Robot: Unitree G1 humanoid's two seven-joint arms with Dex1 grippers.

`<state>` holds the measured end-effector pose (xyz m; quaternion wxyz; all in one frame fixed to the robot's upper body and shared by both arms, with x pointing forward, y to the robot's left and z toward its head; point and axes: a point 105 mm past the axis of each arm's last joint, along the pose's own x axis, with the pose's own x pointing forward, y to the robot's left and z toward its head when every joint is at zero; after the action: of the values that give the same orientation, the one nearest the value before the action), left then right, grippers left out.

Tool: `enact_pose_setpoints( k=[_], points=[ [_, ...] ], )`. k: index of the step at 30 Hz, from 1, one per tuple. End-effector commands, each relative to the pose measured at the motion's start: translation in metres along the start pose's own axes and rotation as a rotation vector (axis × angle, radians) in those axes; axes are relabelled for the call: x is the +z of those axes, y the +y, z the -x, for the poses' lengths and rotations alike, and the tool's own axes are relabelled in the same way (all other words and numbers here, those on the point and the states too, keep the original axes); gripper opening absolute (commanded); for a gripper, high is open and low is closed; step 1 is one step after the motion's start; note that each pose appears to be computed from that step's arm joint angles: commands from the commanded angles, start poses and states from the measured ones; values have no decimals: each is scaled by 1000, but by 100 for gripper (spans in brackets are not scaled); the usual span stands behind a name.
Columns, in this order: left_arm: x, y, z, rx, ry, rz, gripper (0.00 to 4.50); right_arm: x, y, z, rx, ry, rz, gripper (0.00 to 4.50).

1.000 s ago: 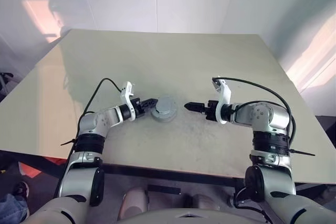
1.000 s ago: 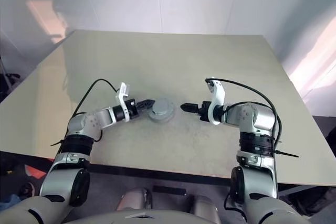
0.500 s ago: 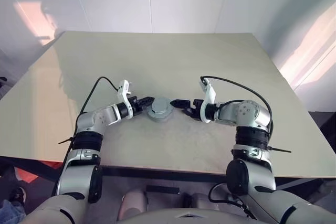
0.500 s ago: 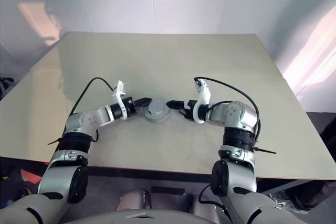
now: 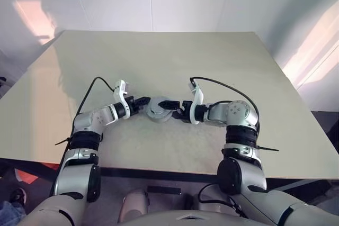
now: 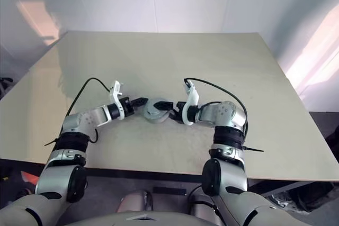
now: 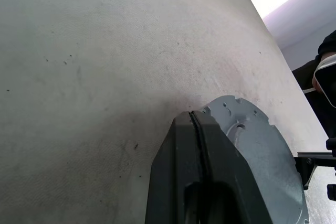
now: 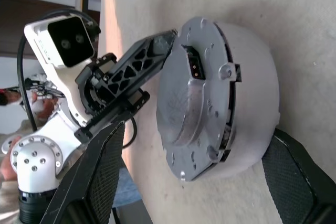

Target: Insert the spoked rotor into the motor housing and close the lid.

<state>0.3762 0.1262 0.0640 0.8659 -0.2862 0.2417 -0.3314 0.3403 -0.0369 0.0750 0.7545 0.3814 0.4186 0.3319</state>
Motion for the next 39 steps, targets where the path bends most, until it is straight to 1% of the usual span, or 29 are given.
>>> enact_pose_setpoints(
  k=[1,7,10,15,16,31,32,33,39],
  points=[
    [18,-7,2,-18,-43,-43,0,14,28,-6,86,-43,48,445],
    [19,-5,2,-13,-45,-49,0,14,26,-10,61,-46,79,445],
    [20,-5,2,-10,-47,-51,0,16,30,-7,86,-59,95,388],
    [19,-3,2,-6,-47,-53,0,19,35,-5,101,-57,110,216],
    [19,-3,1,-6,-47,-53,0,19,35,-5,100,-58,111,200],
    [20,-4,1,-5,-53,-55,0,26,31,-6,82,-85,118,199],
    [20,-4,1,-5,-52,-55,0,26,32,-6,83,-84,119,187],
    [20,-4,1,-5,-52,-55,0,27,33,-6,89,-88,111,158],
    [20,-4,1,-5,-54,-54,0,31,31,-5,80,-109,96,158]
  ],
)
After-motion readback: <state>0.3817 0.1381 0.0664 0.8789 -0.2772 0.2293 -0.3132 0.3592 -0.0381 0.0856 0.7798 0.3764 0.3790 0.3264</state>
